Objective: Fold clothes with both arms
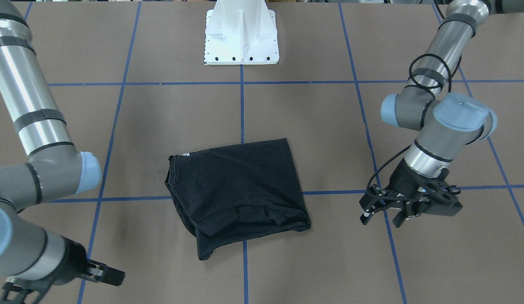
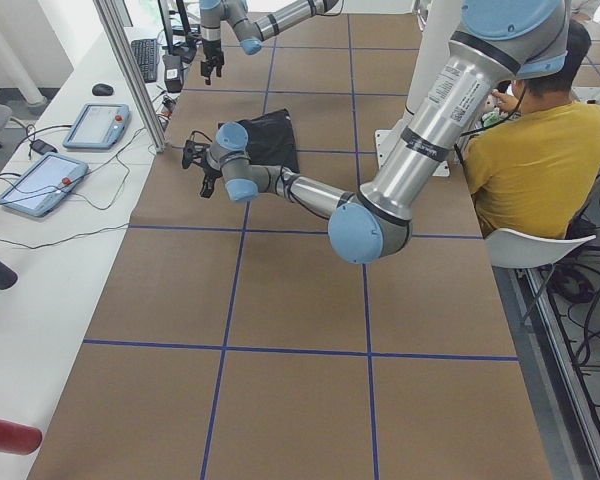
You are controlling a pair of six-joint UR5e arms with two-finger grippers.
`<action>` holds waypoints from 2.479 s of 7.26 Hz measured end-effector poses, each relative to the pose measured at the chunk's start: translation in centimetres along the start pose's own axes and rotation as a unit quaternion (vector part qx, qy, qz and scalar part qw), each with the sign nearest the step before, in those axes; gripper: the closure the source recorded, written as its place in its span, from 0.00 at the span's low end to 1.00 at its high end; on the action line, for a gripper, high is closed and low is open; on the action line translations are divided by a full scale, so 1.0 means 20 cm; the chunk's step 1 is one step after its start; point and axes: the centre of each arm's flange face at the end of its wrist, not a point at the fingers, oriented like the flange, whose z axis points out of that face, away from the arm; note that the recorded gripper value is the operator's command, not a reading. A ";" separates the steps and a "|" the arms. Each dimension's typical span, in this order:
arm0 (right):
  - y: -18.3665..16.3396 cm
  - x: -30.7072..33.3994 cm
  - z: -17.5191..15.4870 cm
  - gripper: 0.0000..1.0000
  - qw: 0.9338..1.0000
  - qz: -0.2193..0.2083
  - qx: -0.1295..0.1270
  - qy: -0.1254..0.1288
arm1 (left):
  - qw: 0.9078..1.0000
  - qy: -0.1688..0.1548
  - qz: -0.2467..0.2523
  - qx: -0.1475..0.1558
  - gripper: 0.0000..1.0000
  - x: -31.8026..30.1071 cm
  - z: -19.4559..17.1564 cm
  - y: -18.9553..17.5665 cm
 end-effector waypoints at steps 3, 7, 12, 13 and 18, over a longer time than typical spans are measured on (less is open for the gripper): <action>0.01 1.15 -0.27 0.00 0.993 -0.113 0.016 0.014 | 0.987 -0.040 0.154 -0.025 0.00 -0.93 -0.55 0.14; 0.32 2.25 -0.46 0.00 0.986 -0.154 -0.007 0.060 | 0.969 -0.075 0.229 -0.063 0.00 -1.73 -1.18 0.34; 0.55 2.20 -0.74 0.00 0.987 -0.126 -0.064 0.081 | 0.977 -0.064 0.173 -0.109 0.00 -1.70 -1.33 0.36; 0.61 2.17 -0.79 0.00 0.987 -0.126 -0.064 0.083 | 0.977 -0.068 0.165 -0.115 0.00 -1.73 -1.34 0.42; 0.70 2.11 -0.86 0.00 0.987 -0.131 -0.055 0.080 | 0.977 -0.076 0.159 -0.116 0.00 -1.75 -1.36 0.46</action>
